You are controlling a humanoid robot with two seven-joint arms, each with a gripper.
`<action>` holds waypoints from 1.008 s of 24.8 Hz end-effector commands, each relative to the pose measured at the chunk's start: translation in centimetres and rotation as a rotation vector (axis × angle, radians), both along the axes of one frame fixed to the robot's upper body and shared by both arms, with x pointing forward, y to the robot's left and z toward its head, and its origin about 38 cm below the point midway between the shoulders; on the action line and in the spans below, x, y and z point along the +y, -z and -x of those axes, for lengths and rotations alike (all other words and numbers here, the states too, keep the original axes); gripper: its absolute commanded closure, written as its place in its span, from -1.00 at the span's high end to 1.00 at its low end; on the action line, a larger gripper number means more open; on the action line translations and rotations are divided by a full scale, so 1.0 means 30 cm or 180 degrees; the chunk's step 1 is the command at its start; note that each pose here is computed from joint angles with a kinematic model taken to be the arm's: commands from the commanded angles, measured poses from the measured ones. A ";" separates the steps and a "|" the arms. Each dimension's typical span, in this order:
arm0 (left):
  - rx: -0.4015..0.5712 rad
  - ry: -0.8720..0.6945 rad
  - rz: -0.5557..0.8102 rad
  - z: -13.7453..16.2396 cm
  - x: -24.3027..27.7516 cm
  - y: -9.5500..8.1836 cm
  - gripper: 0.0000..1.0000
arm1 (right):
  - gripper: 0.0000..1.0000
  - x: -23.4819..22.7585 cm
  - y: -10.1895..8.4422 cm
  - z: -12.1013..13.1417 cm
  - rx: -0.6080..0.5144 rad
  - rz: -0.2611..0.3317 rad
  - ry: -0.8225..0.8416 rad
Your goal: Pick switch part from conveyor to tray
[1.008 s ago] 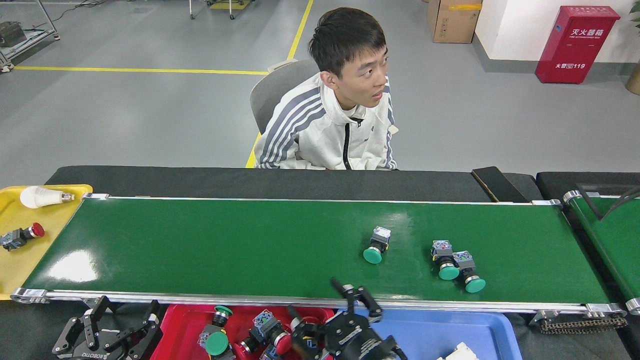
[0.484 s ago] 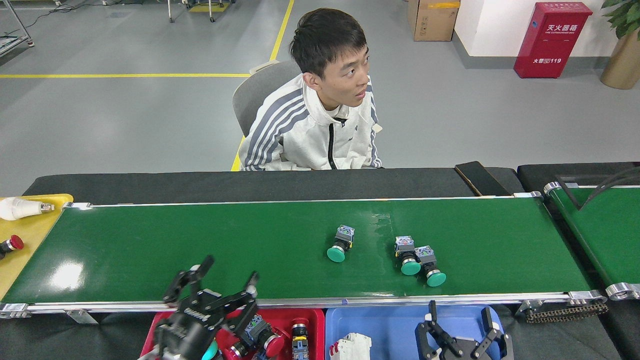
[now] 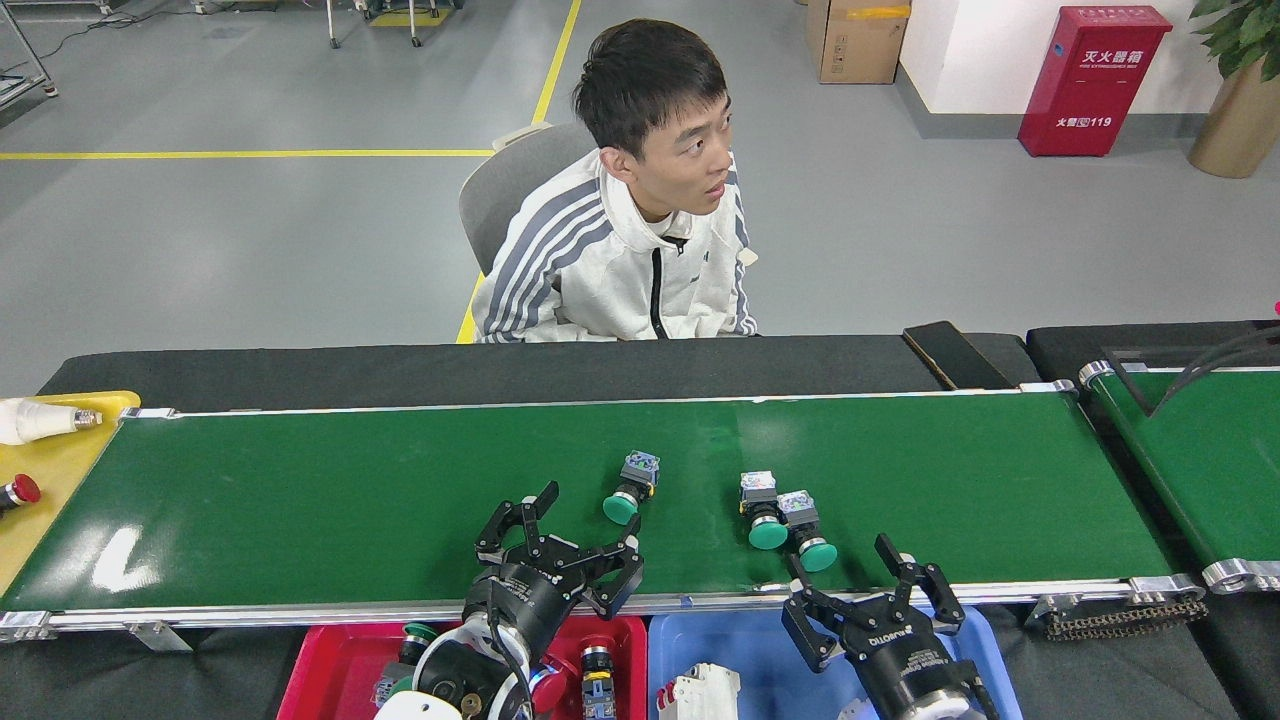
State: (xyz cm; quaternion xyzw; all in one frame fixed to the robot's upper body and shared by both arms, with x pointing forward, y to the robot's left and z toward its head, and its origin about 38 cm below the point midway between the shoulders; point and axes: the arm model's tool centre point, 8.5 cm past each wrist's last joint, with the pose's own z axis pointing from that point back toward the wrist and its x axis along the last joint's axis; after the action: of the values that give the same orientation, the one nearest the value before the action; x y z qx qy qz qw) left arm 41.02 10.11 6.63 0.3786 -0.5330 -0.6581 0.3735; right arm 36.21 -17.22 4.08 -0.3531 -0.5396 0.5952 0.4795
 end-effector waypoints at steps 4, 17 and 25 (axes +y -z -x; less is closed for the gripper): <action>-0.0011 -0.0132 -0.0060 -0.072 0.007 -0.011 0.99 | 0.99 0.142 -0.035 -0.068 0.0107 -0.0106 -0.0316; 0.0172 -0.0300 -0.0162 -0.123 0.051 0.052 -0.42 | 0.82 0.440 -0.067 -0.237 0.0411 -0.0128 -0.0704; 0.0054 -0.0096 -0.0034 -0.053 0.048 0.019 -0.80 | -0.85 0.431 -0.055 -0.234 0.0426 -0.0087 -0.0744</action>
State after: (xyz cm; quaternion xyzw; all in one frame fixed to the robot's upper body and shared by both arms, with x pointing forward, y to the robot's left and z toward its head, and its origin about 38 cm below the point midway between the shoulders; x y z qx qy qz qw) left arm 42.66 12.24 4.45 0.3856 -0.4954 -0.6606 0.4117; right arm 42.75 -4.33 4.82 -0.2360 -0.5447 0.6641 0.4545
